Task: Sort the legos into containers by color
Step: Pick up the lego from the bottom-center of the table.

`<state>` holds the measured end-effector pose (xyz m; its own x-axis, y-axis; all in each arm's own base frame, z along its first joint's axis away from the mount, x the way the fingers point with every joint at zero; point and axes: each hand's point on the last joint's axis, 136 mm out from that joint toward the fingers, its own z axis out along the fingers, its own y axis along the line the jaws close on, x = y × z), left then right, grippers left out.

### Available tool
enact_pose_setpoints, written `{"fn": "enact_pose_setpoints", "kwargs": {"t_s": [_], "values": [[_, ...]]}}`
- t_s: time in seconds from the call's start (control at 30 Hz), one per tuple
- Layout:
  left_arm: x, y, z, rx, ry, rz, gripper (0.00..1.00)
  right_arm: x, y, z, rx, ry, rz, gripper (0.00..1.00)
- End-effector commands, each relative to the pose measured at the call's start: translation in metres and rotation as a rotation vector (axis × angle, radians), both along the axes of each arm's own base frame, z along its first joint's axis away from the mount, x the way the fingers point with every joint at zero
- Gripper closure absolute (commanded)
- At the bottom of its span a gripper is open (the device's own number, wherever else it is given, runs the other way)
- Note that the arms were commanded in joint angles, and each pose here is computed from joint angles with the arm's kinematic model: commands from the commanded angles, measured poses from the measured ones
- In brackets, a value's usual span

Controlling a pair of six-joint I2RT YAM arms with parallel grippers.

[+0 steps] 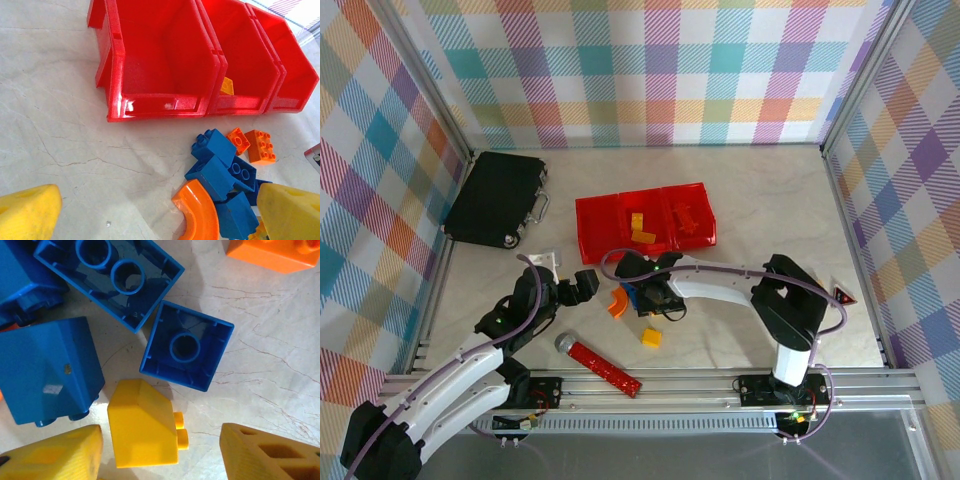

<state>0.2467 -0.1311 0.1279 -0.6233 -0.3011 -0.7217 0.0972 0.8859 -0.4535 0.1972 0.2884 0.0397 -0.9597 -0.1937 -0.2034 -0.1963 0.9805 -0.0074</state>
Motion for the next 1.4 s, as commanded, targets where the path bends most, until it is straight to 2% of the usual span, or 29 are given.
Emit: {"fn": "enact_pose_setpoints", "kwargs": {"t_s": [0.0,0.53,0.83,0.93,1.07,1.37], "values": [[-0.006,0.004,-0.006,0.03,0.009,-0.002,0.0,0.003,0.006,0.0,-0.008,-0.011,0.02,0.41],[-0.008,0.011,0.001,0.045,-0.004,0.02,0.0,0.008,0.006,-0.014,-0.057,-0.012,0.041,0.57],[-0.007,0.011,0.001,0.052,-0.004,0.019,0.0,0.016,-0.002,-0.001,-0.072,-0.082,0.07,0.71],[-0.006,0.01,0.003,0.061,-0.003,0.014,0.0,0.023,-0.009,0.013,-0.093,-0.133,0.087,0.72],[-0.007,0.012,0.004,0.08,-0.001,0.012,0.0,0.039,-0.011,0.054,-0.083,-0.226,0.115,0.71],[-0.008,0.015,0.007,0.093,0.001,0.021,0.0,0.112,-0.009,0.121,0.106,-0.363,0.101,0.71]]}}
